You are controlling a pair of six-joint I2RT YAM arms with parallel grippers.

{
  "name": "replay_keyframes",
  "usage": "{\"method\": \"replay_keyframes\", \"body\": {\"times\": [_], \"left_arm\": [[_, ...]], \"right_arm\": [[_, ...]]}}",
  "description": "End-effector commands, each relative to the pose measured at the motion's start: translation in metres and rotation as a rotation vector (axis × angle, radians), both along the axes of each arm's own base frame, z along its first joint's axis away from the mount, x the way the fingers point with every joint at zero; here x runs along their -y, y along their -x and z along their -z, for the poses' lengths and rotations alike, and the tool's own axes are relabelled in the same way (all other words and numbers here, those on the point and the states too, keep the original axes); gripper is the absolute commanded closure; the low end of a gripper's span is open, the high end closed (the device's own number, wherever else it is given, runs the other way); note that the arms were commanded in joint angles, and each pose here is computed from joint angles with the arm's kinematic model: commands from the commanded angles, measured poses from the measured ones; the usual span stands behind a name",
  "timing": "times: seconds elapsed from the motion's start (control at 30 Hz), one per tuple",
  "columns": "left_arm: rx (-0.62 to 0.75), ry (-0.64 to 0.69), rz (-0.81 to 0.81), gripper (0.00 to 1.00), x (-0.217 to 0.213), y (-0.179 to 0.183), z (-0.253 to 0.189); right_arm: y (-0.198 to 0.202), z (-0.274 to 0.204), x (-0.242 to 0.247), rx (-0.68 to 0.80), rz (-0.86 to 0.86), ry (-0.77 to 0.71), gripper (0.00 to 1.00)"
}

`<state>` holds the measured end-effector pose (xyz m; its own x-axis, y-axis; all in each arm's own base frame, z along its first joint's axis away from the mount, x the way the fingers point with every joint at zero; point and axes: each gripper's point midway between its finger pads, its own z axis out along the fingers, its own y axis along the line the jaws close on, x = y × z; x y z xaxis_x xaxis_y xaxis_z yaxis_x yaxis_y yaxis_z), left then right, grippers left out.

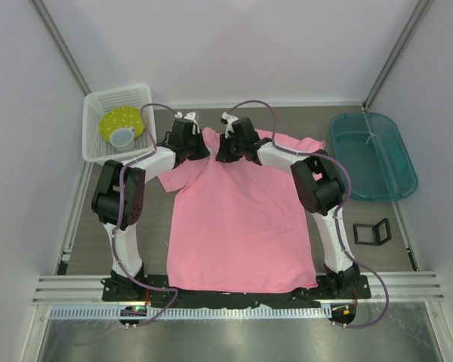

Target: Pin the brooch onto the clothing

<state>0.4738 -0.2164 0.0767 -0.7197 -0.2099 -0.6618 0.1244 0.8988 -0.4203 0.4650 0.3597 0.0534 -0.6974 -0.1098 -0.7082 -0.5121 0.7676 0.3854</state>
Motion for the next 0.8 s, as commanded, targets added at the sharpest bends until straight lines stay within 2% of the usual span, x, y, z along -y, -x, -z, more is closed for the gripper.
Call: {"method": "replay_keyframes", "body": {"times": [0.0, 0.1, 0.77], "left_arm": [[0.086, 0.068, 0.006, 1.0, 0.007, -0.013, -0.035], [0.087, 0.076, 0.005, 1.0, 0.007, -0.013, -0.037], [0.102, 0.098, 0.014, 1.0, 0.01, -0.013, -0.046]], "right_arm": [[-0.01, -0.016, -0.005, 0.053, 0.005, -0.006, 0.94], [-0.01, -0.013, -0.006, 0.05, 0.002, -0.001, 0.99], [-0.008, 0.005, -0.004, 0.028, -0.01, 0.062, 0.99]]}}
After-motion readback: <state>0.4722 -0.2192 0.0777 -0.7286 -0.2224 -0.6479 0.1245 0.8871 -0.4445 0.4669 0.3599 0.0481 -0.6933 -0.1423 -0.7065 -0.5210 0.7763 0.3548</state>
